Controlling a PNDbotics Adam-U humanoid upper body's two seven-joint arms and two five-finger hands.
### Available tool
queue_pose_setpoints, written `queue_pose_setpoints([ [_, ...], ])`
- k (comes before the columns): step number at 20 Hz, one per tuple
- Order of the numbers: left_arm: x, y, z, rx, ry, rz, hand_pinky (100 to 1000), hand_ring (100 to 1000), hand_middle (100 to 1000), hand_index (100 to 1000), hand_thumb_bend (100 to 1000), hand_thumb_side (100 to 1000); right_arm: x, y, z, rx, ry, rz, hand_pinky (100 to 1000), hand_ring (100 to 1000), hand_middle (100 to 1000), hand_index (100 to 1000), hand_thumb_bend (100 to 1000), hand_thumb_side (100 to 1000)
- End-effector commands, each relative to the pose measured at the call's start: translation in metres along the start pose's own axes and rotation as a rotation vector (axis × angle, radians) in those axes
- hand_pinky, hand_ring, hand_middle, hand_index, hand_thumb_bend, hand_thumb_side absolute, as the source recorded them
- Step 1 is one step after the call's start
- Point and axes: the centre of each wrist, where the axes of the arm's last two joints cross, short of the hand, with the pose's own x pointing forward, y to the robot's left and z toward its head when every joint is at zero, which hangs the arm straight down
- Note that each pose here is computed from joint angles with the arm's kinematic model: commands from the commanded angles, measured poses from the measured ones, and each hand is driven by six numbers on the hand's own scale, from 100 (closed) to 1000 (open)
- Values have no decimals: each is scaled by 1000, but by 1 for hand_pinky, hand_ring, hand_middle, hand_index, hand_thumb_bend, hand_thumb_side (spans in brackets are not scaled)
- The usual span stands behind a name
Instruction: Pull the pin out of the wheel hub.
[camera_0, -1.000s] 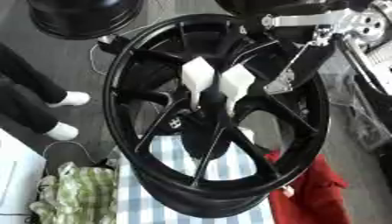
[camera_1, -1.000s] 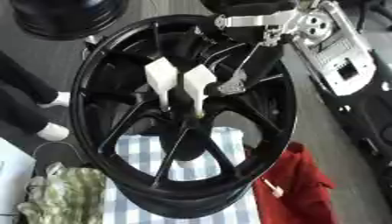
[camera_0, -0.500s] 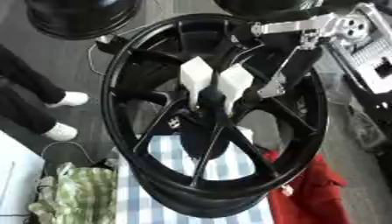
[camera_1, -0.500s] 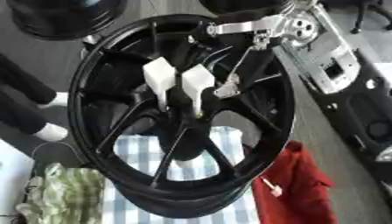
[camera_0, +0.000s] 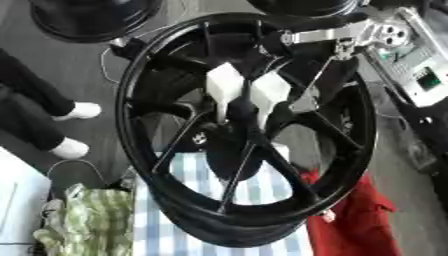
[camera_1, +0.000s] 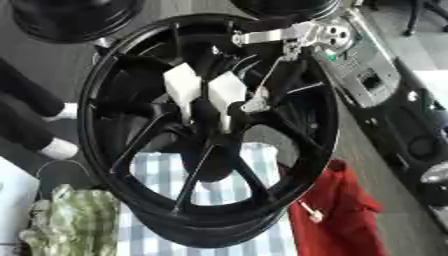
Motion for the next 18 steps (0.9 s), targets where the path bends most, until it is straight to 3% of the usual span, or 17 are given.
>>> queue_pose_setpoints([
  [1,11,1,-4,-5,-33,-2,666,772,704,755,301,701,-1,-6,3,8,31,33,903,859,811,827,335,100],
  [12,11,0,-4,-9,-33,-1,668,773,705,755,296,705,-17,-7,3,24,90,56,901,855,802,820,295,100],
  [18,10,0,-4,-12,-28,-7,669,773,707,756,294,708,-14,-9,1,16,64,43,896,841,778,797,303,100],
])
